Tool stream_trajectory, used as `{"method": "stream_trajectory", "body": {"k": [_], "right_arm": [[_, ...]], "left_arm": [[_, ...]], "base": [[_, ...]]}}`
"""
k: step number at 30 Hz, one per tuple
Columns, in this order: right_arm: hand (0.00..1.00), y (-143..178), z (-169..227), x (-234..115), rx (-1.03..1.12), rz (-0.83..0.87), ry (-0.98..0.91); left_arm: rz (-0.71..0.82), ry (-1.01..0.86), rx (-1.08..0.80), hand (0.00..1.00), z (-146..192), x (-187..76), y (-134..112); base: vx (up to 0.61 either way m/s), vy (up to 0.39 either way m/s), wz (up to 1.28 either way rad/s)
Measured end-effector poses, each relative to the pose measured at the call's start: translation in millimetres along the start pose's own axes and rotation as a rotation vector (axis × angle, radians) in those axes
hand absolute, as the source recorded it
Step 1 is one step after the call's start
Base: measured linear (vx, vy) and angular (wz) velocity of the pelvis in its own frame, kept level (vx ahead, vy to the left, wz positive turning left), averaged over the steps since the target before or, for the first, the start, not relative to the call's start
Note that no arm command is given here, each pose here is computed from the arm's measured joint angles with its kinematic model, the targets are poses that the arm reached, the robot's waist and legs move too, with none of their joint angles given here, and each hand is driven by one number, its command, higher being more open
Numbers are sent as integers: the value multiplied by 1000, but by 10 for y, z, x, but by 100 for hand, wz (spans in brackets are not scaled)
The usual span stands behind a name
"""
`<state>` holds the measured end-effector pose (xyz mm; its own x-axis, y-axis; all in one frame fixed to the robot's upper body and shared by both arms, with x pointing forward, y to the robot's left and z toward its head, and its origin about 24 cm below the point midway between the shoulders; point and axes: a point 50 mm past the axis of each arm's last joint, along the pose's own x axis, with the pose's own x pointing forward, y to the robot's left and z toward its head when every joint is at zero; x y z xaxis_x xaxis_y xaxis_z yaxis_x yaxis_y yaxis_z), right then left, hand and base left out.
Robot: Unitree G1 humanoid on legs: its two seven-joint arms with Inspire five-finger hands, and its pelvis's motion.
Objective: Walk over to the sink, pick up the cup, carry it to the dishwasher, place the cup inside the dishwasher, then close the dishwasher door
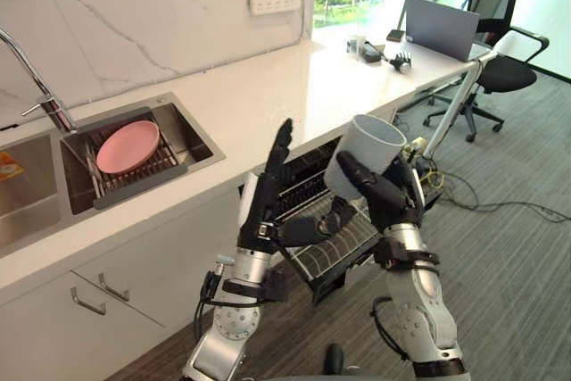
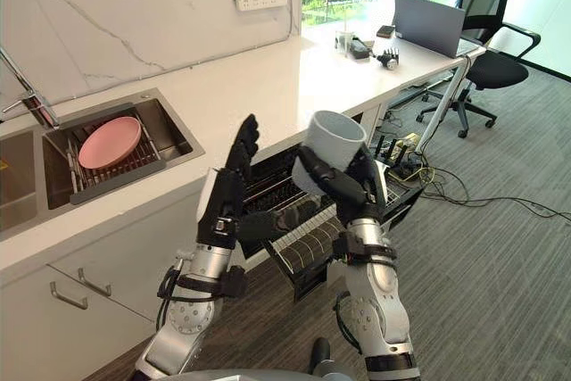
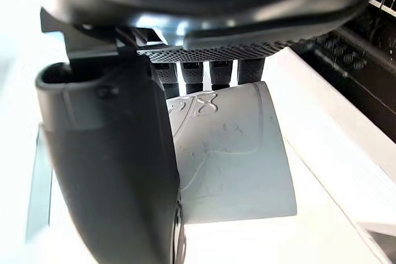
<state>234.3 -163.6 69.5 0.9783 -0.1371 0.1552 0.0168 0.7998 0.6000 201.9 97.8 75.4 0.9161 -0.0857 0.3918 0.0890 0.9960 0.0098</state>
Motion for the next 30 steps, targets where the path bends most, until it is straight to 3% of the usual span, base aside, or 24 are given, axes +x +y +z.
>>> {"method": "stream_trajectory", "body": {"k": [6, 9, 11, 16, 21, 30], "right_arm": [[0, -86, 105, -3, 74, -59, -89], [0, -157, 158, -3, 61, -86, -111], [0, -208, 189, -4, 44, -104, -122], [0, -416, 215, -11, -71, -167, -96], [0, -704, 24, -26, -328, -205, 117], [0, -1167, -266, 41, -736, -255, 496]], "left_arm": [[77, 106, -42, 100, -141, -105, 149], [62, 251, -50, 100, -380, -200, 201], [53, 389, -45, 100, -594, -336, 242], [77, 816, -14, 100, -1131, -1021, 400], [198, 1203, 1, 100, -1416, -1786, 692], [284, 1369, 25, 100, -1425, -2142, 1012]], "base": [[18, 32, 4], [8, 25, 6], [10, 30, 8], [22, 20, 13], [25, 29, 16], [36, 17, 27]]}}
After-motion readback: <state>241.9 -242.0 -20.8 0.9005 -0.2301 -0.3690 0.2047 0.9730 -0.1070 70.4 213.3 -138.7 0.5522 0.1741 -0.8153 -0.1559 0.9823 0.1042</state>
